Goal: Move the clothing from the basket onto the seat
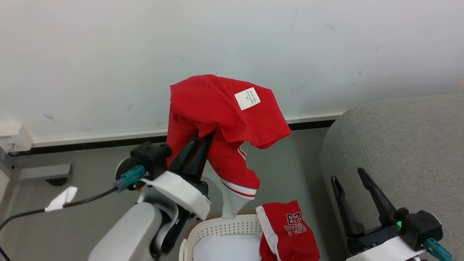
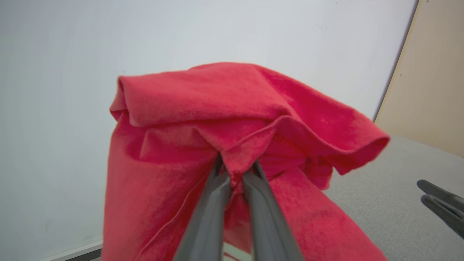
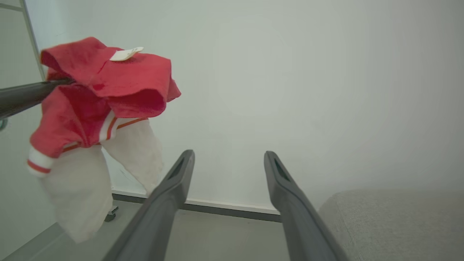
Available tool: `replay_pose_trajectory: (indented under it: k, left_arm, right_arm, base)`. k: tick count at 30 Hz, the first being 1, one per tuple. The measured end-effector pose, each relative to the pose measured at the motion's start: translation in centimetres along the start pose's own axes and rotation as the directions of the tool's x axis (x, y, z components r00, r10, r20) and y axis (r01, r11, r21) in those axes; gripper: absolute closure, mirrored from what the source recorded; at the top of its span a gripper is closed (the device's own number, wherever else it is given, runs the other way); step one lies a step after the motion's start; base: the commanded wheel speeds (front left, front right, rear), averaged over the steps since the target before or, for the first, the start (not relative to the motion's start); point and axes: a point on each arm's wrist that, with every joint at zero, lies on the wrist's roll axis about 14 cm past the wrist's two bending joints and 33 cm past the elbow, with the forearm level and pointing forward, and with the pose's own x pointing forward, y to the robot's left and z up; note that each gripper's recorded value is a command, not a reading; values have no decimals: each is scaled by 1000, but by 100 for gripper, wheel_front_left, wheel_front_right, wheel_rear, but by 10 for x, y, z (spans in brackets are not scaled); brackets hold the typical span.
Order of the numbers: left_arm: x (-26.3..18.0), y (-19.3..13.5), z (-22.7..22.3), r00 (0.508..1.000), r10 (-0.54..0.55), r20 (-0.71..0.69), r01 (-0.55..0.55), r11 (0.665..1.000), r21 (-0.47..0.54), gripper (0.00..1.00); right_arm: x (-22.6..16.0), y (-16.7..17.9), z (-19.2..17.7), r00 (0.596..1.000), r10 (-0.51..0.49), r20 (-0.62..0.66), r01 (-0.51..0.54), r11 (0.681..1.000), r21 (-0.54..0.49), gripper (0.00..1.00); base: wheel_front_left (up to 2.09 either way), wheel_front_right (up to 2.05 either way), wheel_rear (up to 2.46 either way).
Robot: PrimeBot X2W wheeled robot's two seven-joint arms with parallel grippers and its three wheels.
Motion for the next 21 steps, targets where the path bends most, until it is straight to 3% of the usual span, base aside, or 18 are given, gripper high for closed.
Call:
replay_pose_trajectory:
  k: [9, 16, 21]
  left_arm:
    - [-1, -4, -1, 1000, -9, -2, 9, 1000, -2, 100]
    - [-4, -8, -1, 1000, -18, -3, 18, 1000, 2, 100]
    - [-7, -10, 3, 1000, -18, 7, 18, 1000, 3, 100]
  right_arm:
    - [-2, 62, -20, 970, 231, -74, -225, 971, 85, 0]
    - [-14, 130, -33, 886, 449, -115, -420, 883, 210, 0]
    - [-7, 154, -33, 844, 523, -116, -492, 842, 221, 0]
  base:
    - [0, 0, 0]
    - [0, 0, 0]
    - [0, 0, 0]
